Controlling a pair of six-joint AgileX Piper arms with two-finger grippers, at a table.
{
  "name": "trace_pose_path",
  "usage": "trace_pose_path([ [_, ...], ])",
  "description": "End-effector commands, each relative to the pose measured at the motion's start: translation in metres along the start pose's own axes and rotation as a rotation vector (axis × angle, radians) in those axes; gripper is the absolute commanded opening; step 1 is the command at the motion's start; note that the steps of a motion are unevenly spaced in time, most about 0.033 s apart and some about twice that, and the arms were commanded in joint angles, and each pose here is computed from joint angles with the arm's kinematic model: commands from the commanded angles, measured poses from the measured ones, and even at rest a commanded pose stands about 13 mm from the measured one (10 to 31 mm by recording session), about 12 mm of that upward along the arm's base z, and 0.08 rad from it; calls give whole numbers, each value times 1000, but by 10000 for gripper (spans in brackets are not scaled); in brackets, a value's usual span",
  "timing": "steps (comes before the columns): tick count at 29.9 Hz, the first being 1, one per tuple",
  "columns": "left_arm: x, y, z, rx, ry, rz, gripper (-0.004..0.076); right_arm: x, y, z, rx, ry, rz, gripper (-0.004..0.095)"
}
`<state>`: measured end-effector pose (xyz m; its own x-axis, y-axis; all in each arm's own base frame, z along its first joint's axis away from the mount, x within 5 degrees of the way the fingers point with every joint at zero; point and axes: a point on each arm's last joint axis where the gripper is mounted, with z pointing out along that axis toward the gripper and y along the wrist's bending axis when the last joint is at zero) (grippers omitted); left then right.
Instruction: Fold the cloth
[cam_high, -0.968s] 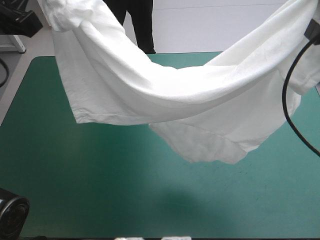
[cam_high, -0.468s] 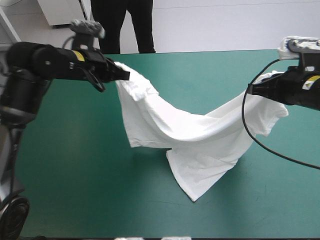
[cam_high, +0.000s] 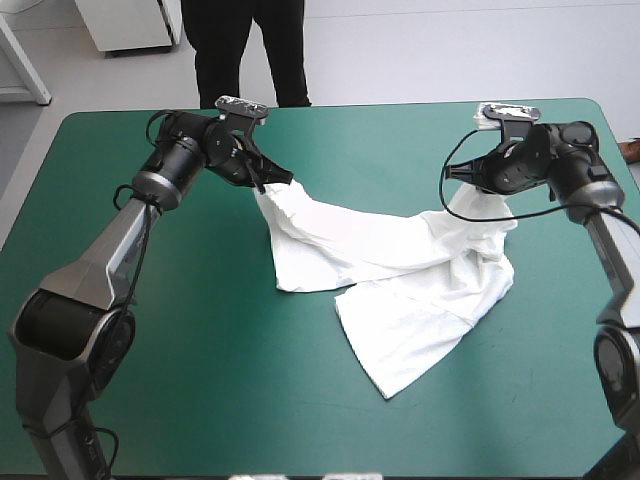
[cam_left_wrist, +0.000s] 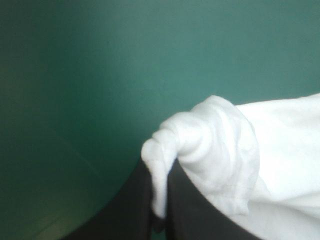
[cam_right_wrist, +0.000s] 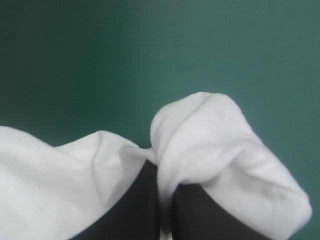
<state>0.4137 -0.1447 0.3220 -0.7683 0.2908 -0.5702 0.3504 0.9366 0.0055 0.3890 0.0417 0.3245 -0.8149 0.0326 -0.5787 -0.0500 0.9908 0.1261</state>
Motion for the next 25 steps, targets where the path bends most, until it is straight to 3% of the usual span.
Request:
trace_pose_path([
  [1,-18,4,-11,-8,-128,-23,-10,-27,-1,1,-4,-110,19,-17],
  [11,-12,30,33,-40,-71,-98,-10,-40,-17,52,-18,-62,89,-10],
  [15,-7,39,38,-55,-33,-148,26,-37,-23,56,-14,-28,80,128],
  [18,-4,39,38,-39,18,-158,178,-37,-25,55,-47,-16,114,393],
  [20,-1,40,34,-32,65,-165,340,-37,-25,51,-66,15,131,553],
  [23,-4,41,22,-57,116,-150,563,-38,-24,40,-67,63,117,620],
  [25,-10,42,11,-57,106,-150,619,-42,-22,29,-72,61,112,607],
])
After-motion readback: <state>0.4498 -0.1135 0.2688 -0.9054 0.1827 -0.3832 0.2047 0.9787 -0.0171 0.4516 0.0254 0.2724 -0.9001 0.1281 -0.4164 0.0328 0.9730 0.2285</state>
